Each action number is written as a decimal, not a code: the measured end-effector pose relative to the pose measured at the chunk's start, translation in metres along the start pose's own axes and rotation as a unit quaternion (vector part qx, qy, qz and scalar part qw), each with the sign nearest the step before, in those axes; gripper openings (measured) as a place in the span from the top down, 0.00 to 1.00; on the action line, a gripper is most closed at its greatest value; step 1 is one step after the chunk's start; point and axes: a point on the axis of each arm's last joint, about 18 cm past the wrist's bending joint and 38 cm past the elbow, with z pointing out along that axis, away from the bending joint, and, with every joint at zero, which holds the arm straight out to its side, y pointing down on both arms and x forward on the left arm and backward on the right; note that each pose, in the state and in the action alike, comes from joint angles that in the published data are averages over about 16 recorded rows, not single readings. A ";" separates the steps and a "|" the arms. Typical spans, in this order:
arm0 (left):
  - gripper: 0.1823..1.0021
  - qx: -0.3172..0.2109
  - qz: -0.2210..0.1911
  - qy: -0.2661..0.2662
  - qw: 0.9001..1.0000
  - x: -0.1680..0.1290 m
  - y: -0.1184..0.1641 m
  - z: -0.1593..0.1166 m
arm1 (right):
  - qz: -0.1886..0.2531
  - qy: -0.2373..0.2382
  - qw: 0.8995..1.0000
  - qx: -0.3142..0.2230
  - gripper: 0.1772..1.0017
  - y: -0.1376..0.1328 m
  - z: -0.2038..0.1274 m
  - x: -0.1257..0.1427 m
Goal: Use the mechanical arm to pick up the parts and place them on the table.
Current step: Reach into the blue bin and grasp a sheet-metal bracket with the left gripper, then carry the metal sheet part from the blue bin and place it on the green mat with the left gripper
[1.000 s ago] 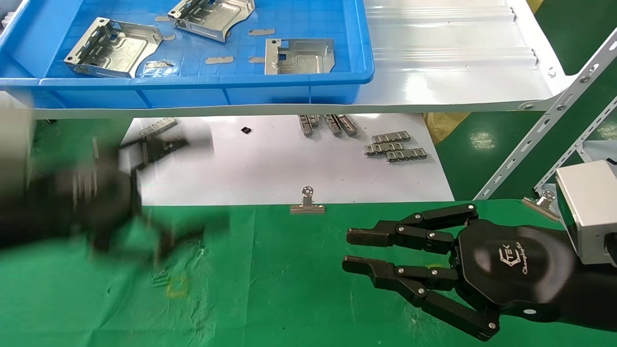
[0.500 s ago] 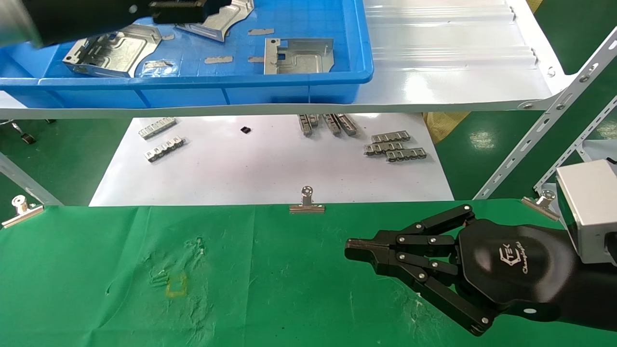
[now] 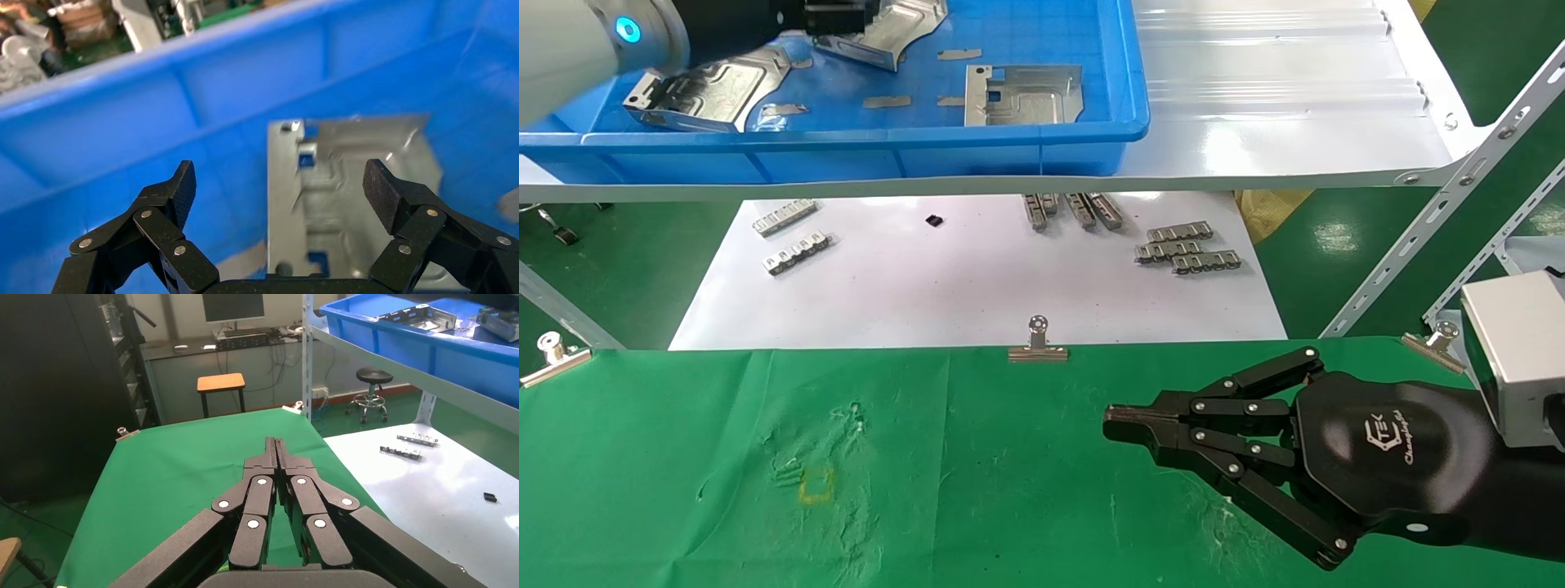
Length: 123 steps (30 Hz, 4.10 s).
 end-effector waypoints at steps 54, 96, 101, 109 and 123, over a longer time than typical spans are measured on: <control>0.89 0.075 -0.022 0.104 0.992 0.009 -0.023 -0.030 | 0.000 0.000 1.000 0.000 0.02 0.000 0.000 0.000; 0.89 -0.012 0.295 0.413 0.862 0.061 0.192 -0.192 | 0.000 0.000 1.000 0.000 0.00 0.000 0.000 0.000; 0.89 -0.037 0.313 0.418 0.852 0.059 0.215 -0.190 | 0.000 0.000 1.000 0.000 0.00 0.000 0.000 0.000; 0.89 -0.069 0.314 0.414 0.852 0.050 0.233 -0.192 | 0.000 0.000 1.000 0.000 0.00 0.000 0.000 0.000; 0.87 -0.085 0.350 0.405 0.840 0.042 0.244 -0.187 | 0.000 0.000 1.000 0.000 0.00 0.000 0.000 0.000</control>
